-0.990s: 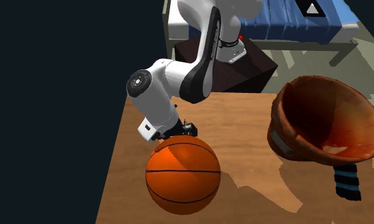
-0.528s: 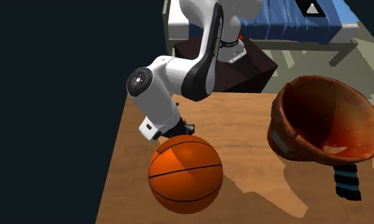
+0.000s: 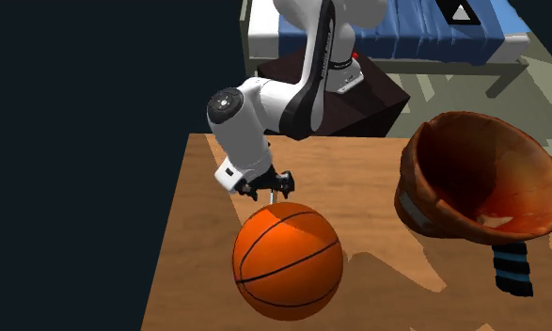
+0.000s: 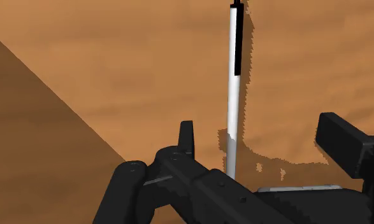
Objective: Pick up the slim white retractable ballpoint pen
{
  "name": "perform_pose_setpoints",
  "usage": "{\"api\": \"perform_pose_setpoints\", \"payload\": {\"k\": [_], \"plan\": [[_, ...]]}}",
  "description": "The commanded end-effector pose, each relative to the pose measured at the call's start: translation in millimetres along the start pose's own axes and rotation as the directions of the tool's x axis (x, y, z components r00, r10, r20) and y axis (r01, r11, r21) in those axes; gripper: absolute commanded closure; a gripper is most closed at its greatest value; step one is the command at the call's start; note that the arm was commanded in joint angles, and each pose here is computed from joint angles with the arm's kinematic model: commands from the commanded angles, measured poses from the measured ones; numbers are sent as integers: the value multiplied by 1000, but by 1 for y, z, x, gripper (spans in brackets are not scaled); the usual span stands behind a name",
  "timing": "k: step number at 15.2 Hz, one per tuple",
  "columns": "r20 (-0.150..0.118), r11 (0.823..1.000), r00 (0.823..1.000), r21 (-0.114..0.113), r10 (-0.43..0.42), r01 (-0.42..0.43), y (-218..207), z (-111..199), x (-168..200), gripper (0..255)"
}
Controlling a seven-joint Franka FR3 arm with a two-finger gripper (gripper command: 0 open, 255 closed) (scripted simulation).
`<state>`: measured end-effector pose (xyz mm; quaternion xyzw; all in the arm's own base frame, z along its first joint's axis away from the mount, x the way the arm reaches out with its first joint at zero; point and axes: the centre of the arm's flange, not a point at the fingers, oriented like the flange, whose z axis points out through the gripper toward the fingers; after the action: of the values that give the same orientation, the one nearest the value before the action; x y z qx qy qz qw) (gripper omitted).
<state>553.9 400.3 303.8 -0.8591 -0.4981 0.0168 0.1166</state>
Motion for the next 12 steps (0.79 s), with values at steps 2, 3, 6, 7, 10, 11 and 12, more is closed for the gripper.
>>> {"api": "perform_pose_setpoints", "payload": {"k": [2, 3, 6, 7, 10, 11, 12], "plan": [[-96, 995, 995, -101, -17, 7, -18, -5, -52, 0], [-127, 991, 992, -134, -25, 8, -24, -5, -70, 0], [-189, 979, 981, -203, -44, 5, -35, -4, -107, 0], [-189, 979, 981, -203, -44, 5, -34, 1, -108, 0], [-189, 979, 981, -203, -44, 5, -30, 17, -109, 0], [-189, 979, 981, -203, -44, 5, -29, 22, -110, 0], [-189, 979, 981, -203, -44, 5, -28, 27, -110, 0]]}}
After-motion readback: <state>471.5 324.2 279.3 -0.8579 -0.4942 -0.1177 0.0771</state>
